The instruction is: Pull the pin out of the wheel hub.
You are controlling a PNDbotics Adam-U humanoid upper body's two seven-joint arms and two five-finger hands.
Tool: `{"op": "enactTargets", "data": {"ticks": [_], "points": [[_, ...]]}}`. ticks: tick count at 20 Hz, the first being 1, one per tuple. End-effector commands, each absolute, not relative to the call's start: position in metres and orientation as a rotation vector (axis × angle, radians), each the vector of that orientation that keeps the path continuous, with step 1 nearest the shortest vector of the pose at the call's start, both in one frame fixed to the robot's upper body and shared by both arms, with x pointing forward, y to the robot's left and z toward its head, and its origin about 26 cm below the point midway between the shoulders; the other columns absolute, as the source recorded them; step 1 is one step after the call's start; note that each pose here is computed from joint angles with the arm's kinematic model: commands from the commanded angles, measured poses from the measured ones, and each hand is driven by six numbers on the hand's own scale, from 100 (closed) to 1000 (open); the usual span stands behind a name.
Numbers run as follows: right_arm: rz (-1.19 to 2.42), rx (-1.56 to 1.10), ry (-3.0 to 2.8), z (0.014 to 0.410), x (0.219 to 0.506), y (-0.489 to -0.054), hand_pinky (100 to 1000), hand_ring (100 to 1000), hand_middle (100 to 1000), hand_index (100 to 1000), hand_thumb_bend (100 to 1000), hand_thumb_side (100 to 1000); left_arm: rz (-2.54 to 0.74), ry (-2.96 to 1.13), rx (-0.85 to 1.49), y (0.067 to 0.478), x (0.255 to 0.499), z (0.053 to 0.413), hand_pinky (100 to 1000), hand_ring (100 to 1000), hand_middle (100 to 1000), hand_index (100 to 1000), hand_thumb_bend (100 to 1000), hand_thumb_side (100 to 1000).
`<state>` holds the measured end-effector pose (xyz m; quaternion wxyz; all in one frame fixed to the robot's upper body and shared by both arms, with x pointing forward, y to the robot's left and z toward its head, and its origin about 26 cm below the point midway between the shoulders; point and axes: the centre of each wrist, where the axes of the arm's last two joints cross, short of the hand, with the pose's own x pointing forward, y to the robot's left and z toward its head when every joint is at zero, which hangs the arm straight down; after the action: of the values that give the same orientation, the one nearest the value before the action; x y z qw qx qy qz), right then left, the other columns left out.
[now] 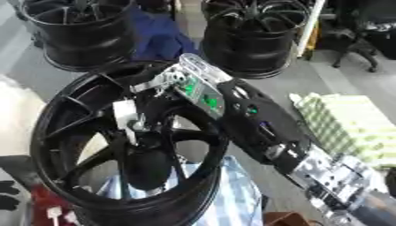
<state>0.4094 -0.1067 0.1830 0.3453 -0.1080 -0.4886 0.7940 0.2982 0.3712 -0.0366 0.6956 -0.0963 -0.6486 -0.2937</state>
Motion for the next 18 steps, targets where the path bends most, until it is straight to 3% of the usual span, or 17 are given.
{"op": "enactTargets", "data": {"ticks": [1,11,15,18], "points": [[2.022,-0.299,-1.370,0.203,0.407,-0.110,631,601,433,582,100,462,-0.704,-1.474,-0.207,0.372,0.304,-0.025,698,667,679,837,100,765],[1.926,-0.295,-1.532,0.271,0.391,-0.142,619,597,424,583,100,449,-0.691,-1.442,-0.221,0.376,0.299,-0.031,698,672,679,837,100,791],[1.774,-0.399,-1.585,0.306,0.370,-0.202,623,600,425,590,100,431,-0.668,-1.428,-0.197,0.384,0.293,-0.032,697,673,680,837,100,786],[1.581,-0.547,-1.580,0.307,0.346,-0.264,623,604,430,601,100,427,-0.645,-1.429,-0.171,0.391,0.290,-0.031,697,674,681,838,100,782]]}}
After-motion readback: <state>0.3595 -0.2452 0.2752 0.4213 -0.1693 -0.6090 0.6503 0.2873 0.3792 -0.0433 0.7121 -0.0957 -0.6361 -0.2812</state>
